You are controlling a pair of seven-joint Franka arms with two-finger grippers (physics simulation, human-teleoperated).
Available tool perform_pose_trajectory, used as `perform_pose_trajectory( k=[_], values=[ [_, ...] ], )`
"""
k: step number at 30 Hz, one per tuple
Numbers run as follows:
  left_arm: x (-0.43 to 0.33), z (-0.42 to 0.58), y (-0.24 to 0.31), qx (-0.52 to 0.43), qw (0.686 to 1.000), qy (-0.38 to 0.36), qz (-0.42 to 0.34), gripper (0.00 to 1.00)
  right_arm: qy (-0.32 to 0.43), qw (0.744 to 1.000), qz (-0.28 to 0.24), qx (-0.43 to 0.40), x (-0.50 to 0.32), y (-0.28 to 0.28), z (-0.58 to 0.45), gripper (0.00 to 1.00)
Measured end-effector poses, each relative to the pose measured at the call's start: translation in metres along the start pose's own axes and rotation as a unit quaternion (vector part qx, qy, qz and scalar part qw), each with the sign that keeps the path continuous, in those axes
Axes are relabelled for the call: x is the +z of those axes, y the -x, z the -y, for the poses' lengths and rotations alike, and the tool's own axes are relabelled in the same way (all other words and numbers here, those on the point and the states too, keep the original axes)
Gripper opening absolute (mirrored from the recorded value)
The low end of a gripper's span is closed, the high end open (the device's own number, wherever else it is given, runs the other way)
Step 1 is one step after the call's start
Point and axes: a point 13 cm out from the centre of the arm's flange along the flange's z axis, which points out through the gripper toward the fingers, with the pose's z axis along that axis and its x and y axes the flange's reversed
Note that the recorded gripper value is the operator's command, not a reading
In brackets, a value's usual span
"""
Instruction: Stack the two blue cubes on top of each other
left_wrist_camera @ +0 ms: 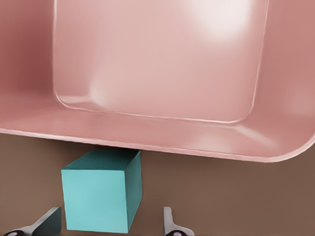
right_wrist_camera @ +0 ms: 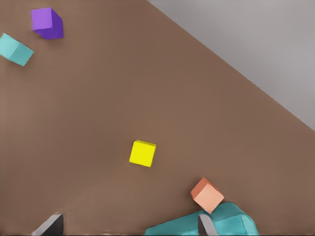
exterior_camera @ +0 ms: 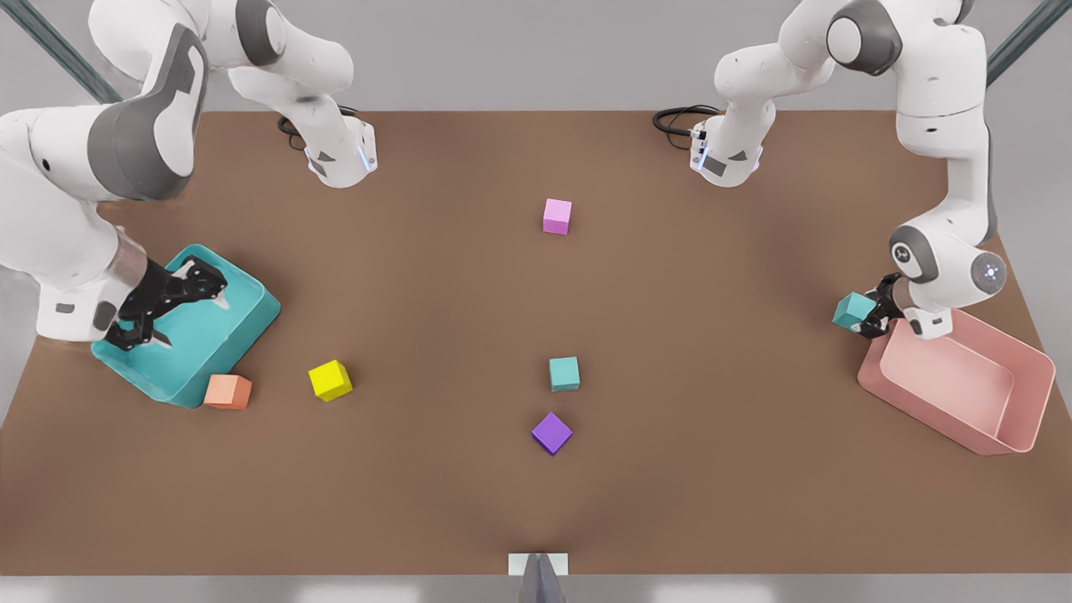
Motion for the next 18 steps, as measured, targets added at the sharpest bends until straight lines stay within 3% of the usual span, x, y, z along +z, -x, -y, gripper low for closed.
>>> perform_pose_trajectory(
  k=[4, 11, 18],
  values=[
    [0.004, -0.004, 0.004, -0.008, 1.0, 0.002, 0.001, 1.0, 0.023, 0.997, -0.051, 0.058, 0.01, -0.073, -0.043, 1.0],
    [0.008, -0.011, 0.009, -0.019, 1.0, 0.005, 0.001, 1.0, 0.018, 0.988, -0.087, 0.126, 0.045, -0.067, -0.041, 1.0],
    [0.014, -0.018, 0.01, -0.026, 1.0, 0.011, -0.003, 1.0, -0.007, 0.983, -0.071, 0.171, 0.029, -0.058, -0.035, 1.0]
  ],
)
